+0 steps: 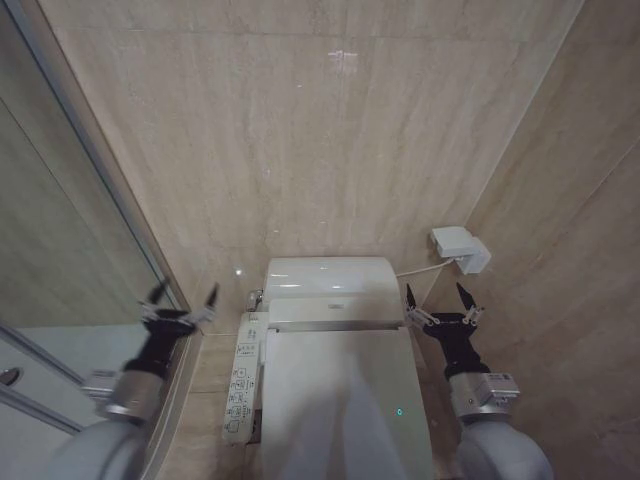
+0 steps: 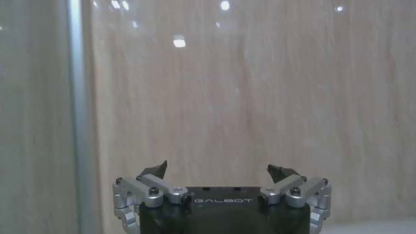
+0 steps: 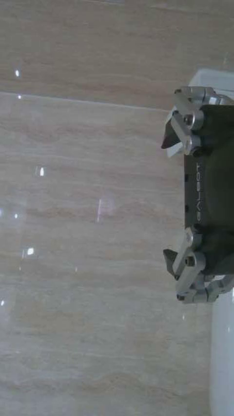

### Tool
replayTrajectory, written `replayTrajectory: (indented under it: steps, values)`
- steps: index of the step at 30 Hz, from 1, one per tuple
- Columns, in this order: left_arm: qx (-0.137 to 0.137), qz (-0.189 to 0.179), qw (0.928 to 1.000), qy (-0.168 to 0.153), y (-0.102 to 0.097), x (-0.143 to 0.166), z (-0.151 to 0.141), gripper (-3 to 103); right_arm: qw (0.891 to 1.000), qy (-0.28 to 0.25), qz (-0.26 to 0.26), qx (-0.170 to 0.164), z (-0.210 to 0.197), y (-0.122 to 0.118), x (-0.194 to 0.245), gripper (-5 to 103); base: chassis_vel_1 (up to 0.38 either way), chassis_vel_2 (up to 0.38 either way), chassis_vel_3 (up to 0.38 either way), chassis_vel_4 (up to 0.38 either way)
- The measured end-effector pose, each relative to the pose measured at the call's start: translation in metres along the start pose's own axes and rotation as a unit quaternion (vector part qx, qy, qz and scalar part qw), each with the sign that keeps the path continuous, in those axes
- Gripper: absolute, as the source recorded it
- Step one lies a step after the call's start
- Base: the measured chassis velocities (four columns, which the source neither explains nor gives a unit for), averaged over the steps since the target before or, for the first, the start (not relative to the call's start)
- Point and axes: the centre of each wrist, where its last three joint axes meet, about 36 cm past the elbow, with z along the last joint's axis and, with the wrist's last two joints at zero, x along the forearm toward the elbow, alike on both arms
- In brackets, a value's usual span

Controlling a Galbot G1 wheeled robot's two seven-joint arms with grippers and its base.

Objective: Open the toilet lid, clean the toilet bowl with a toilet brush, close the toilet lid, and flush.

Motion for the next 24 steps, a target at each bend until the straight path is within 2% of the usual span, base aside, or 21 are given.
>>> replayTrajectory:
  steps: [3,7,13,18,24]
  values:
    - [-0.001,-0.007,1.0,-0.005,0.004,0.003,-0.004,100,1.0,0.0,0.0,0.0,0.0,0.0,0.0,100,0.0,0.0,0.0,0.0]
    - [0.002,-0.021,0.9998,-0.006,0.007,0.008,0.007,100,1.0,0.0,0.0,0.0,0.0,0.0,0.0,100,0.0,0.0,0.0,0.0]
    - [0.013,-0.051,0.9986,0.006,0.012,0.013,0.04,100,1.0,0.0,0.0,0.0,0.0,0.0,0.0,100,0.0,0.0,0.0,0.0]
    - [0.011,-0.078,0.9967,0.02,0.025,0.021,0.081,100,1.0,0.0,0.0,0.0,0.0,0.0,0.0,100,0.0,0.0,0.0,0.0]
    - [0.012,-0.082,0.9964,0.018,0.028,0.008,0.093,100,1.0,0.0,0.0,0.0,0.0,0.0,0.0,100,0.0,0.0,0.0,0.0]
